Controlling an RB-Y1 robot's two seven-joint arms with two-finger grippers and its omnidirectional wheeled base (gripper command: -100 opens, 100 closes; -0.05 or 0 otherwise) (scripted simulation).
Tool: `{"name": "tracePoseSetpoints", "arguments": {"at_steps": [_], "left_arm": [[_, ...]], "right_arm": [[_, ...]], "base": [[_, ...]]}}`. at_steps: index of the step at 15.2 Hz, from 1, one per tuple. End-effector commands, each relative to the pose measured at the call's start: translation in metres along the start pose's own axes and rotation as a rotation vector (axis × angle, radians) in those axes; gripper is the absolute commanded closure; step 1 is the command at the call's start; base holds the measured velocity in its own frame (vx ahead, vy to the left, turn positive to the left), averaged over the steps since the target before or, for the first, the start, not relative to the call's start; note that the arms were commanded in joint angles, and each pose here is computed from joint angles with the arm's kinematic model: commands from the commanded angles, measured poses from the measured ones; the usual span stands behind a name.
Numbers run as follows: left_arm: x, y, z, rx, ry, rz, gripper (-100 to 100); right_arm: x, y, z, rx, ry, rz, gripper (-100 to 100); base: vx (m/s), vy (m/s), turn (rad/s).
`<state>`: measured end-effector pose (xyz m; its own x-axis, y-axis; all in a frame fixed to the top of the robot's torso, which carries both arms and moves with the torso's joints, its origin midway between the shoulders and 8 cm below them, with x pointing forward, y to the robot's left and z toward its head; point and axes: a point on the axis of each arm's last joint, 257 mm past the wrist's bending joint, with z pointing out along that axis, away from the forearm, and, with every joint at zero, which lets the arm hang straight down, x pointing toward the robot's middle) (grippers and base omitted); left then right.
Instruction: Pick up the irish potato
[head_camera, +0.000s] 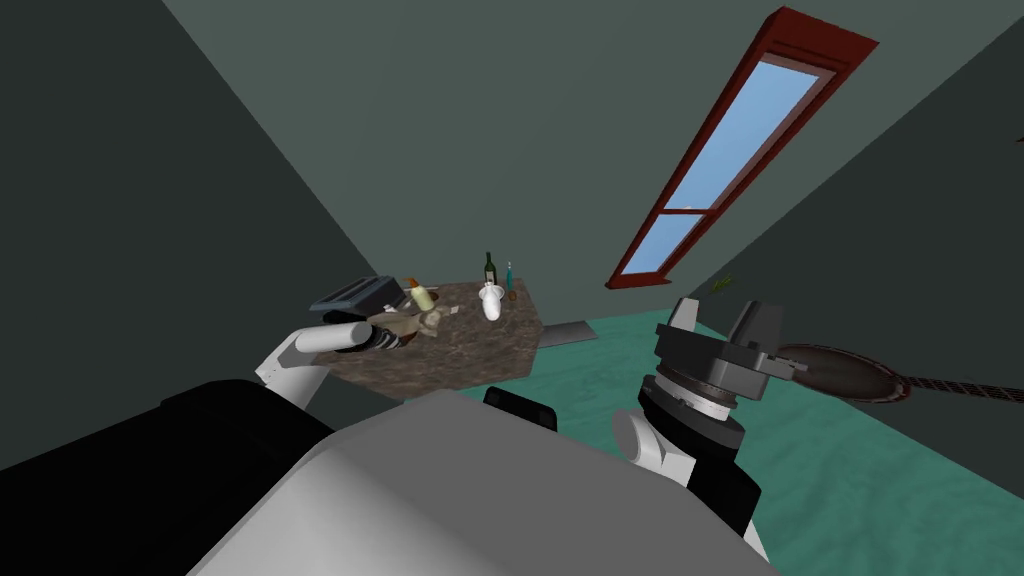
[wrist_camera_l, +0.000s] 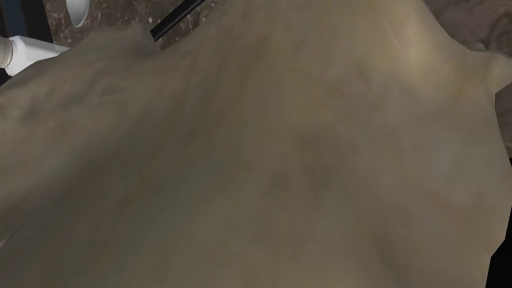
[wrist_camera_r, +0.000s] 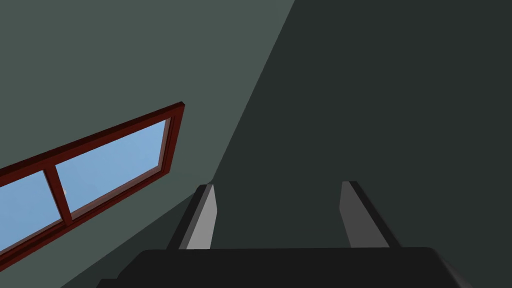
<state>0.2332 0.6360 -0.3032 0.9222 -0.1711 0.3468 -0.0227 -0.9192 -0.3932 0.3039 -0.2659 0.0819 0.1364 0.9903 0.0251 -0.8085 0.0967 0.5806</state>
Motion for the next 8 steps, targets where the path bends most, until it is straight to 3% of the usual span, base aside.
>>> {"name": "tracePoseSetpoints", "arguments": {"at_steps": [1,2,3,4,5,8], "left_arm": [[-0.006,0.002,-0.001,-0.019,-0.023,-0.018,-100],[-0.014,0.0,-0.003,-0.039,-0.043,-0.066,-100],[-0.017,0.003,-0.003,-0.048,-0.055,-0.066,-100],[-0.023,0.001,-0.006,-0.065,-0.07,-0.11,-100],[-0.027,0.004,-0.006,-0.076,-0.085,-0.11,-100],[-0.04,0.005,-0.011,-0.118,-0.127,-0.186,-100]], "right_arm": [[0.0,0.0,0.0,0.0,0.0,0.0,0],[0.0,0.0,0.0,0.0,0.0,0.0,0],[0.0,0.0,0.0,0.0,0.0,0.0,0],[0.0,0.0,0.0,0.0,0.0,0.0,0],[0.0,0.0,0.0,0.0,0.0,0.0,0],[0.0,0.0,0.0,0.0,0.0,0.0,0]], "base": [[0.005,0.019,-0.104],[0.006,0.019,-0.189],[0.008,0.027,-0.176],[0.011,0.036,-0.173],[0.006,0.039,-0.164],[0.002,0.04,-0.164]]}}
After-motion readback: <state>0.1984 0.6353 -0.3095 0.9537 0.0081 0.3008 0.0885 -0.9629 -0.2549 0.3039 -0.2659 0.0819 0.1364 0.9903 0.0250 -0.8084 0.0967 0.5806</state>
